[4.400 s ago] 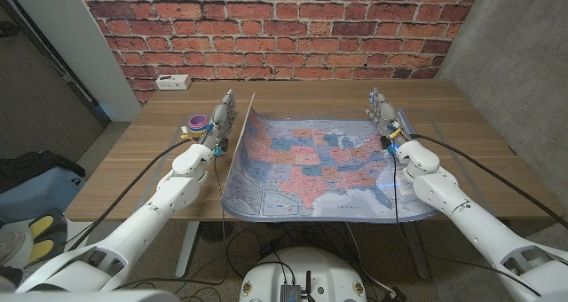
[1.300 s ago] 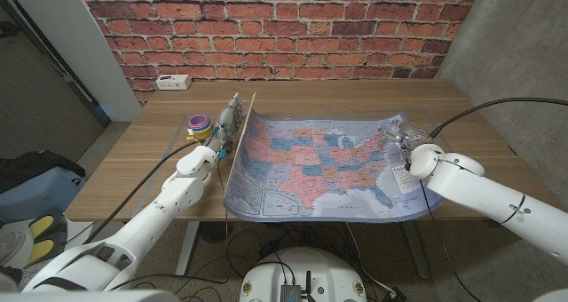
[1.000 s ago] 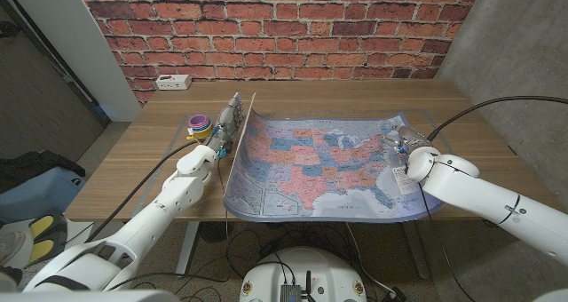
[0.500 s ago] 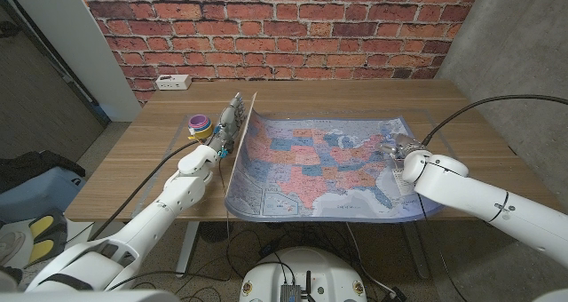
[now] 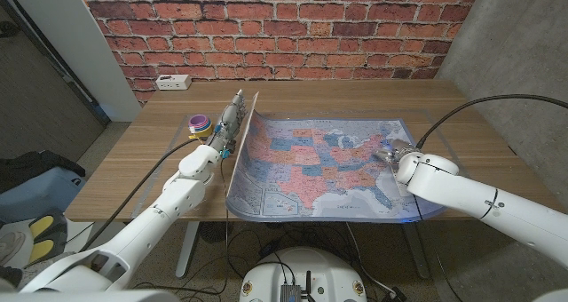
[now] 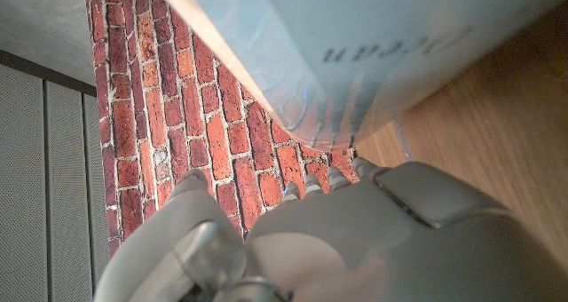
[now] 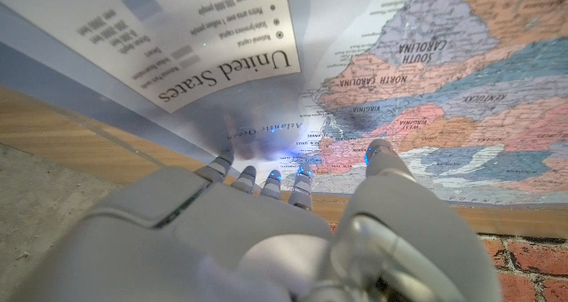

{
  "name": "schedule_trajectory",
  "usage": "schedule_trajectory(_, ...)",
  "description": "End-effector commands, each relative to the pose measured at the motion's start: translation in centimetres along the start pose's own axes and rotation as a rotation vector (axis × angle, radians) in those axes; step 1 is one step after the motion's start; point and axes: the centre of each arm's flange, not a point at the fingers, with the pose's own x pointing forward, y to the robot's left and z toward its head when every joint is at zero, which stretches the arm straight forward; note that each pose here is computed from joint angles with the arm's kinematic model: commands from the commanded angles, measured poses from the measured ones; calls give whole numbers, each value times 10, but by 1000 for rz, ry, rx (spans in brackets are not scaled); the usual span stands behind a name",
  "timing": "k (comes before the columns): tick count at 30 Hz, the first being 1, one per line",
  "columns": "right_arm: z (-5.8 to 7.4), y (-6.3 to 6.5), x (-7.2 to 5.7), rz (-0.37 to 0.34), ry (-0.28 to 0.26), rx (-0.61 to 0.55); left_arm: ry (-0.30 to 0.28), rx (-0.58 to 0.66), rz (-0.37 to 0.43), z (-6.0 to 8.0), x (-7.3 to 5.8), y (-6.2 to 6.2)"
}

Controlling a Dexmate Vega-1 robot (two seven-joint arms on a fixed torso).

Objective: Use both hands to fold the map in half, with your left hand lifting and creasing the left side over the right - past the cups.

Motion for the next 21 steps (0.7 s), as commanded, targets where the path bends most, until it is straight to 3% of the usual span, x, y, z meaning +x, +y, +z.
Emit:
schedule_trajectory(1, 8, 7, 0, 0, 11, -51, -8, 135, -3, 35, -22, -25)
schedule_trajectory(10, 8, 14, -1, -3, 12, -65, 41, 257, 15, 59, -36, -42)
schedule_trajectory(21, 5, 15, -5, -13, -2, -64, 110, 294, 143, 63, -56, -60)
